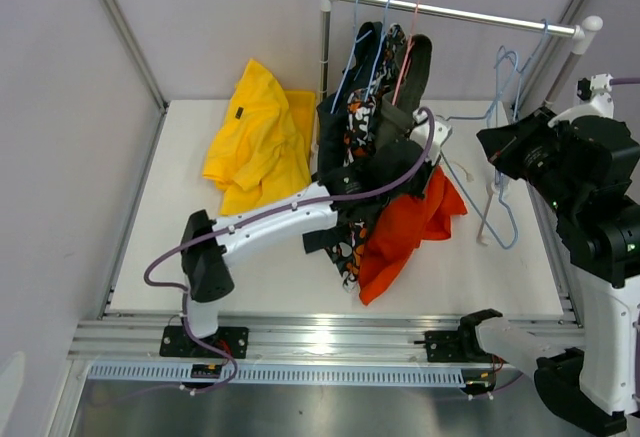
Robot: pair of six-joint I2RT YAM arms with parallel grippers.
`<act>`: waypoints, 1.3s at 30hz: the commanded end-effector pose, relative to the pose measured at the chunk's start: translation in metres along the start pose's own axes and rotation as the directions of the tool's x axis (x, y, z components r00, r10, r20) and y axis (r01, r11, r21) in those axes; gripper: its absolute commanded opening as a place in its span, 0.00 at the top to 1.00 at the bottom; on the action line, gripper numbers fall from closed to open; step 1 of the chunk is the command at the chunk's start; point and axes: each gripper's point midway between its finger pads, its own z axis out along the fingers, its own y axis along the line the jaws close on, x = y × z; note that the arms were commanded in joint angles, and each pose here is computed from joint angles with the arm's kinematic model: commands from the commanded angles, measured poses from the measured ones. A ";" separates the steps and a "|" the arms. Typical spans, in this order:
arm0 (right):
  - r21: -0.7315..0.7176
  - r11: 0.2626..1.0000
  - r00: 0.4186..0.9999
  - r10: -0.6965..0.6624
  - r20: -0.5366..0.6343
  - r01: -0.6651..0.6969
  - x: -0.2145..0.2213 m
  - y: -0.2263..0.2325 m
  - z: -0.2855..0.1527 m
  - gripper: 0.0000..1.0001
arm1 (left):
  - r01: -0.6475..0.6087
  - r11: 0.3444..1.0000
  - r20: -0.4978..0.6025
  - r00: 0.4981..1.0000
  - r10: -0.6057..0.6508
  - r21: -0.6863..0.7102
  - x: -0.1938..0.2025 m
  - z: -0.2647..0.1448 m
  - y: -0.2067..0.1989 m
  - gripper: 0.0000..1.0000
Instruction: Remove the shorts from the hanger
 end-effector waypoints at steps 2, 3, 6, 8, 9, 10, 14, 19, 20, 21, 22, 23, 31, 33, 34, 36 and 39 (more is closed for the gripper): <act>0.052 0.996 0.996 -0.074 0.051 0.072 -0.023 0.001 0.028 1.00 | -0.013 0.996 -0.064 0.998 0.019 0.088 0.033 -0.061 -0.039 1.00; 0.070 0.994 0.994 -0.083 0.067 0.078 -0.029 -0.001 0.035 1.00 | 0.007 0.996 -0.034 0.999 -0.003 0.094 0.019 -0.084 -0.039 1.00; 0.092 0.990 0.989 -0.113 0.094 0.105 -0.047 0.001 0.060 1.00 | 0.005 0.994 -0.092 0.996 0.005 0.112 0.044 -0.123 -0.048 1.00; 0.123 0.985 0.987 -0.130 0.100 0.117 -0.055 -0.004 0.083 1.00 | -0.007 0.995 -0.089 0.996 0.016 0.096 0.042 -0.162 -0.039 1.00; 0.127 0.985 0.984 -0.131 0.120 0.116 -0.063 -0.003 0.087 1.00 | -0.012 0.996 -0.085 0.996 0.020 0.085 0.040 -0.175 -0.035 1.00; 0.148 0.982 0.982 -0.139 0.126 0.120 -0.068 -0.008 0.101 1.00 | -0.001 0.999 -0.079 0.997 0.004 0.042 0.034 -0.195 -0.015 1.00; 0.178 0.978 0.976 -0.142 0.163 0.112 -0.087 -0.020 0.129 1.00 | 0.035 0.999 0.011 0.999 -0.034 -0.029 0.006 -0.244 0.027 1.00; 0.197 0.976 0.979 -0.127 0.158 0.095 -0.101 -0.031 0.155 1.00 | 0.039 0.994 0.073 0.997 -0.031 -0.102 -0.006 -0.272 0.059 1.00; 0.198 0.976 0.981 -0.122 0.151 0.091 -0.100 -0.033 0.157 1.00 | 0.035 0.992 0.071 0.997 -0.027 -0.117 -0.002 -0.273 0.064 1.00; 0.185 0.979 0.980 -0.114 0.165 0.083 -0.103 -0.030 0.155 1.00 | 0.043 0.992 0.078 0.996 -0.034 -0.118 -0.003 -0.273 0.064 1.00; 0.169 0.982 0.980 -0.109 0.166 0.080 -0.102 -0.028 0.153 1.00 | 0.045 0.992 0.080 0.996 -0.036 -0.119 -0.002 -0.273 0.065 1.00; 0.166 0.983 0.982 -0.106 0.157 0.079 -0.097 -0.029 0.154 1.00 | 0.049 0.992 0.084 0.996 -0.039 -0.113 0.001 -0.274 0.065 1.00; 0.176 0.981 0.966 -0.121 0.228 0.082 -0.115 -0.029 0.140 1.00 | 0.053 0.990 0.120 0.992 -0.037 -0.130 -0.010 -0.277 0.069 1.00; 0.187 0.980 0.968 -0.115 0.225 0.073 -0.118 -0.035 0.148 1.00 | 0.061 0.990 0.146 0.988 -0.042 -0.129 -0.022 -0.286 0.073 1.00; 0.198 0.978 0.971 -0.112 0.210 0.069 -0.115 -0.041 0.161 1.00 | 0.058 0.989 0.148 0.988 -0.038 -0.134 -0.024 -0.288 0.075 1.00; 0.204 0.977 0.975 -0.105 0.198 0.064 -0.114 -0.046 0.173 1.00 | 0.063 0.987 0.164 0.986 -0.038 -0.146 -0.030 -0.294 0.080 1.00; 0.213 0.975 0.982 -0.093 0.163 0.057 -0.111 -0.057 0.199 1.00 | 0.070 0.986 0.170 0.984 -0.044 -0.153 -0.033 -0.300 0.085 1.00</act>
